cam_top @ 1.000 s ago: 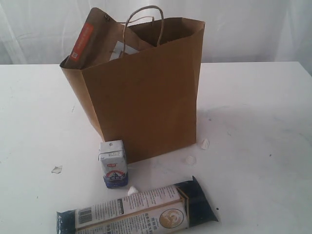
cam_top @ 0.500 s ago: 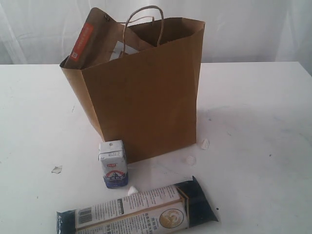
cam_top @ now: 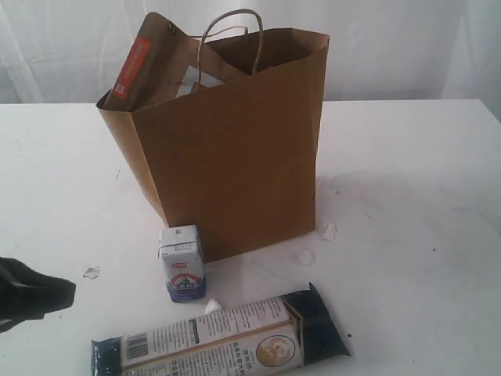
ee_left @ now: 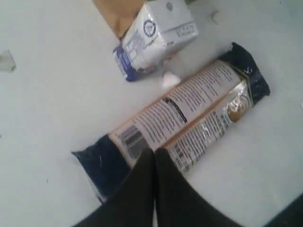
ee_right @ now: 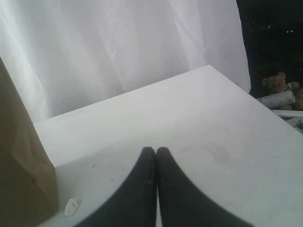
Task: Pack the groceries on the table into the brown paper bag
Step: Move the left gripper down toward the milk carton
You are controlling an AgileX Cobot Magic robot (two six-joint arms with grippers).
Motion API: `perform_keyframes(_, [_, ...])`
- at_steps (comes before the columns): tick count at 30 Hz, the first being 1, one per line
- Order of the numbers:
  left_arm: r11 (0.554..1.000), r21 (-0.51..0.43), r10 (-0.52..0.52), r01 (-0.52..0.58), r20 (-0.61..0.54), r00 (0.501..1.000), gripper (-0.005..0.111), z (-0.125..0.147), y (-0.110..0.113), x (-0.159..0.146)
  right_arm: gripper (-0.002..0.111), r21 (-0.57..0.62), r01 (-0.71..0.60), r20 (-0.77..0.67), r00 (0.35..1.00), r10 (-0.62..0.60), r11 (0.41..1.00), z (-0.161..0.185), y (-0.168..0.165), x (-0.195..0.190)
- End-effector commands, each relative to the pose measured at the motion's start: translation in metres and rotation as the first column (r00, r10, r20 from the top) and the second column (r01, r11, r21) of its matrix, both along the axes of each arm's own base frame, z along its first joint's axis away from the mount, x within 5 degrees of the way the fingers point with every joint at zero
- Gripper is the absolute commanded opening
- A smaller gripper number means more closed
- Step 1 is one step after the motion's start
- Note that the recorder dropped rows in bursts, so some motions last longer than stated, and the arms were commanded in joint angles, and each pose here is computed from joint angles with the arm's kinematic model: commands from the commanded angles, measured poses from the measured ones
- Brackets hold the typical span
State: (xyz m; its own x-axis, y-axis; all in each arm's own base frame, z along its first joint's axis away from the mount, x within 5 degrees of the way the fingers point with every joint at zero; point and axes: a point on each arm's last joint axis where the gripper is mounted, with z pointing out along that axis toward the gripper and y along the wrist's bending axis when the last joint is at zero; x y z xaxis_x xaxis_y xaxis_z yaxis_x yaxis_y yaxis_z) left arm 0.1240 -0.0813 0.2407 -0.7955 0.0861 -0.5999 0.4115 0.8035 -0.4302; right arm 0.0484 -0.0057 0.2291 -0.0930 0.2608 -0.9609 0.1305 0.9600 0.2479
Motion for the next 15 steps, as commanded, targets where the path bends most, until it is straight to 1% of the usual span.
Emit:
perform_keyframes(1, [1.000,-0.020,0.016,-0.012,0.232,0.973,0.000,0.008,-0.012,0.000,0.000,-0.004,0.006,-0.003,1.000,-0.006,1.000,-0.002,0.000,0.001])
perform_keyframes(4, [0.999,-0.035,-0.003,0.015,0.319,0.948,0.000,0.010,-0.027,0.003,0.000,-0.004,0.006,-0.003,1.000,-0.006,1.000,-0.002,0.000,0.001])
perform_keyframes(6, [0.999,-0.030,-0.023,0.035,0.344,0.939,0.000,0.008,-0.037,0.005,0.000,-0.004,0.006,-0.003,1.000,-0.006,1.000,-0.002,0.000,0.001])
perform_keyframes(10, [0.993,0.024,-0.114,0.112,0.305,0.945,0.000,-0.009,-0.059,0.004,0.000,-0.004,0.006,-0.003,1.000,-0.006,1.000,-0.002,0.000,0.001])
perform_keyframes(13, [0.989,0.078,-0.147,0.129,0.302,0.942,0.001,-0.021,-0.068,0.008,0.000,-0.004,0.006,-0.003,1.000,-0.006,1.000,-0.002,0.000,0.001])
perform_keyframes(15, [0.985,0.115,-0.160,0.129,0.320,0.934,0.008,-0.025,-0.070,0.012,0.000,-0.004,0.006,-0.003,1.000,-0.006,1.000,-0.002,0.000,0.001])
